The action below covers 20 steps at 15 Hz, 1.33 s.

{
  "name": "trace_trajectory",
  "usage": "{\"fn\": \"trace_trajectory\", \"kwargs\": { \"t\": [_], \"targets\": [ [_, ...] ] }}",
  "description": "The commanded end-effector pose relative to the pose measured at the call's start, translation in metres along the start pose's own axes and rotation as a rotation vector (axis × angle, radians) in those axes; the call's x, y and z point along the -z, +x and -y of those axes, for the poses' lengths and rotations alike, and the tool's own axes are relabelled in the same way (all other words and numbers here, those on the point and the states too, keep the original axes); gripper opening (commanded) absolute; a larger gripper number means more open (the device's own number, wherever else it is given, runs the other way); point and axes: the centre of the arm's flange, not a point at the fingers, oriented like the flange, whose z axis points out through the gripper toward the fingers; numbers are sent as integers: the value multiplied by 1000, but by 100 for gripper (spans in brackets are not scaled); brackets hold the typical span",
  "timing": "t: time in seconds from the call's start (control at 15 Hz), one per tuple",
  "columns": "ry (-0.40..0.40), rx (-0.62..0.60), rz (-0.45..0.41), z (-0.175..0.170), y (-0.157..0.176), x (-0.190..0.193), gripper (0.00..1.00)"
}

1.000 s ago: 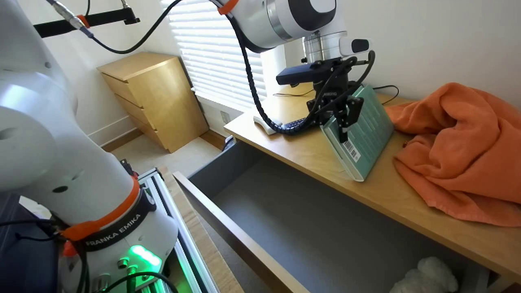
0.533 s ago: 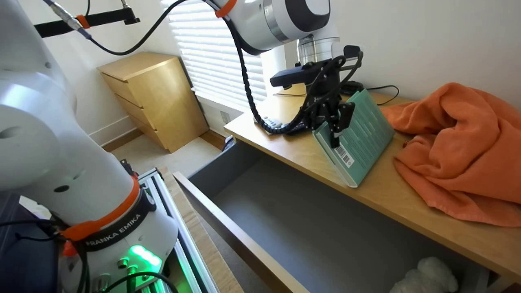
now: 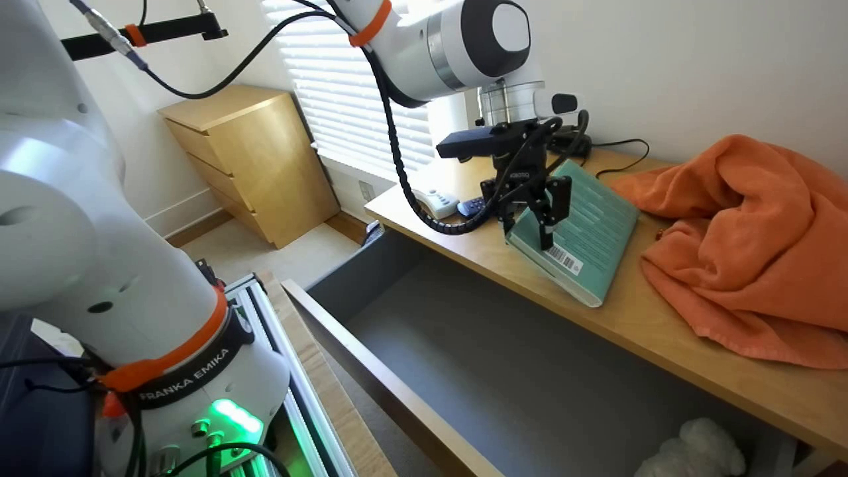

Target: Flip the book upside down

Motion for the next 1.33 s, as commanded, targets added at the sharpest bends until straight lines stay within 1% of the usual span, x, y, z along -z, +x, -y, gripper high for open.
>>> {"fn": "trace_trajectory", "kwargs": {
  "t": [0.0,0.07,0.2,0.33,0.4,0.53,0.6,1.07,1.27],
  "targets": [
    [19,32,-42,7,1,-14,98],
    [24,33,-55,9,1,-13,100],
    [32,36,-78,10,2,-12,100],
    [36,14,-84,9,4,-9,100],
    [48,0,-92,8,4,-6,100],
    [51,9,-127,4,1,6,100],
    [32,13,-149,-3,0,16,100],
    [102,67,-259,-42,-22,98,100],
    [125,67,-290,-53,-29,123,100]
  ]
}}
